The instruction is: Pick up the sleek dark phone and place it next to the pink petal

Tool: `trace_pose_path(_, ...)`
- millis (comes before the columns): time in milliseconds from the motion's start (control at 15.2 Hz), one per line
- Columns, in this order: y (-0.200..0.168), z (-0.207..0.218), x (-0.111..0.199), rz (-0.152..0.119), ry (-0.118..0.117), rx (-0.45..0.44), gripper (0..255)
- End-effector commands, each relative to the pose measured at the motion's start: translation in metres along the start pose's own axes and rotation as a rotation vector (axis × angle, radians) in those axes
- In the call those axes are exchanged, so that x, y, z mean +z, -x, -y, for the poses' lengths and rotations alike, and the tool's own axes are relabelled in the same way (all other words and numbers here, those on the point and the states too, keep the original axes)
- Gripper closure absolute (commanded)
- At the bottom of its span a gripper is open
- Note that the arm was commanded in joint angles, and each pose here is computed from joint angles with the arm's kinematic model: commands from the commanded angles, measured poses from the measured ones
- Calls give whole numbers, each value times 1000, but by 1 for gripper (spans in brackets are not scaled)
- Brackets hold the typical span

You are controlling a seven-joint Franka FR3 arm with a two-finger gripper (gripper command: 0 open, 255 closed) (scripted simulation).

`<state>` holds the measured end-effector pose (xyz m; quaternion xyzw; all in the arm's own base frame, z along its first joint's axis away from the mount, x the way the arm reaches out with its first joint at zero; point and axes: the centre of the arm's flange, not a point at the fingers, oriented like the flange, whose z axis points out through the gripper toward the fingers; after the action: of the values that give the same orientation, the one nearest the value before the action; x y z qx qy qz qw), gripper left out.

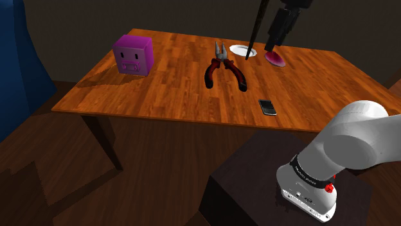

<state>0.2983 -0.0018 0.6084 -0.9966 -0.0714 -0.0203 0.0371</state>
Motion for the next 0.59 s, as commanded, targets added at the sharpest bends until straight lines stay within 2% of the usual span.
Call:
trace_pose_path(0, 0, 0, 0, 0, 0, 0, 0)
trace_pose_path(528, 5, -60, 86, 7, 7, 264, 0)
